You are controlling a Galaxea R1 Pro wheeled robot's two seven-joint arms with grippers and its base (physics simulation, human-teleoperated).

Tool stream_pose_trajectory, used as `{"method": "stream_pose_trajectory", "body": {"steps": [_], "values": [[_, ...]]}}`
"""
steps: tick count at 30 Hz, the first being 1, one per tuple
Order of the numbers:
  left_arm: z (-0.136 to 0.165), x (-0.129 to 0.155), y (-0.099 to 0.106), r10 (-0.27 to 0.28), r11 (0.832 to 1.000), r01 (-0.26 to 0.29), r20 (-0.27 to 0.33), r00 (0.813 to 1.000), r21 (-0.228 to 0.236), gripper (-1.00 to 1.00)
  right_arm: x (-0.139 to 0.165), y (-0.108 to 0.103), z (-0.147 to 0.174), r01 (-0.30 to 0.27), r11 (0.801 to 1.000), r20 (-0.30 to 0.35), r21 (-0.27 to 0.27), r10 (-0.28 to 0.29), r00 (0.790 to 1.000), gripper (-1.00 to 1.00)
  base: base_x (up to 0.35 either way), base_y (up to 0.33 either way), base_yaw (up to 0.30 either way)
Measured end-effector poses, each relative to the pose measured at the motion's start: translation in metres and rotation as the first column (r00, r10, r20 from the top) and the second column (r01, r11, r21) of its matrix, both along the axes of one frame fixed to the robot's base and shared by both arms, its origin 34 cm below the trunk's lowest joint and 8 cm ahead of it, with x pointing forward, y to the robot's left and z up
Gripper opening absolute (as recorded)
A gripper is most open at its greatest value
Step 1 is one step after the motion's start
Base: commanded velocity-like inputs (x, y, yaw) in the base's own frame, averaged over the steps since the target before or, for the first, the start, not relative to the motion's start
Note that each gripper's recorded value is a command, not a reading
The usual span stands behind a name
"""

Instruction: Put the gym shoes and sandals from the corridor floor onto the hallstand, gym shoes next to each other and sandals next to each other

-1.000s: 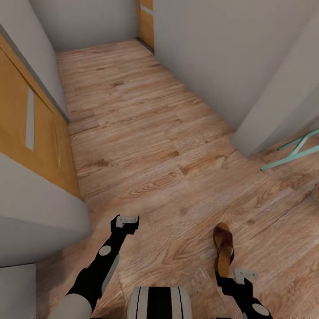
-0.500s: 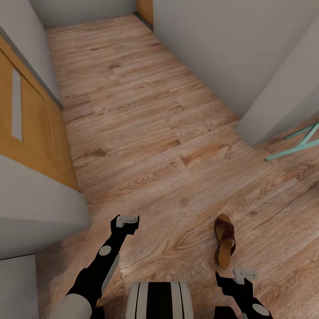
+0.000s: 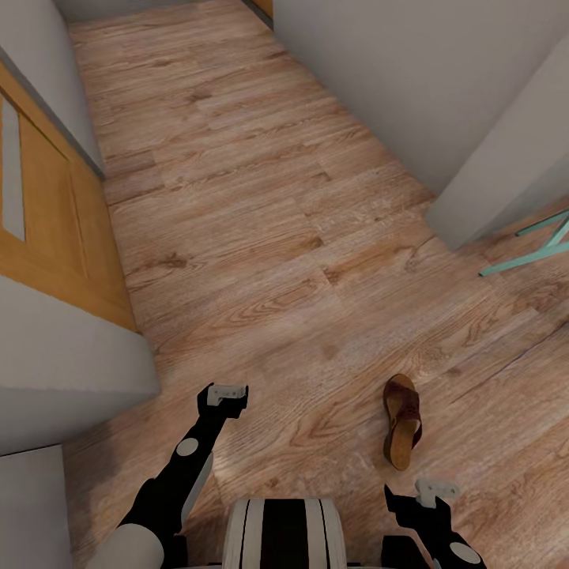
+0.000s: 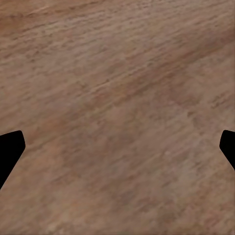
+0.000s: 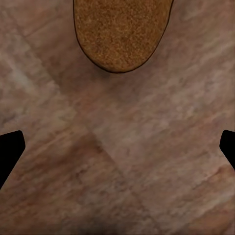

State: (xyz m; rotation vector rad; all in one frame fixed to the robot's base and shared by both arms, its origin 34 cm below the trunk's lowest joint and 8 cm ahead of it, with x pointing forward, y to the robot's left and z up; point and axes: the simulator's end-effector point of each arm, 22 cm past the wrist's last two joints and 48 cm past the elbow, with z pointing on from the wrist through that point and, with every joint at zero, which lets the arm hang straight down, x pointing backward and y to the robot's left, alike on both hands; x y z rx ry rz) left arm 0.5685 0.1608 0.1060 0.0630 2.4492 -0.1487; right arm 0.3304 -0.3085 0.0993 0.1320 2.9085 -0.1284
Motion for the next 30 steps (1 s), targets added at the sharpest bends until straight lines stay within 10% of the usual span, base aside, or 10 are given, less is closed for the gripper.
{"method": "stream_pose_trajectory", "body": {"steps": [5, 16, 30], "values": [[0.0, 0.0, 0.0, 0.0, 1.0, 0.0, 0.0, 1.0, 0.0, 1.0, 0.023, -0.001, 0.006, -0.011, 1.0, 0.109, -0.011, 0.012, 0.994, 1.0, 0.0, 0.0, 0.0], [0.0, 0.0, 0.0, 0.0, 1.0, 0.0, 0.0, 1.0, 0.0, 1.0, 0.026, -0.002, 0.008, -0.011, 1.0, 0.132, -0.013, 0.013, 0.991, 1.0, 0.0, 0.0, 0.0], [0.0, 0.0, 0.0, 0.0, 1.0, 0.0, 0.0, 1.0, 0.0, 1.0, -0.04, 0.002, -0.014, -0.001, 1.0, -0.012, 0.0, 0.001, 1.0, 1.0, 0.0, 0.0, 0.0]]}}
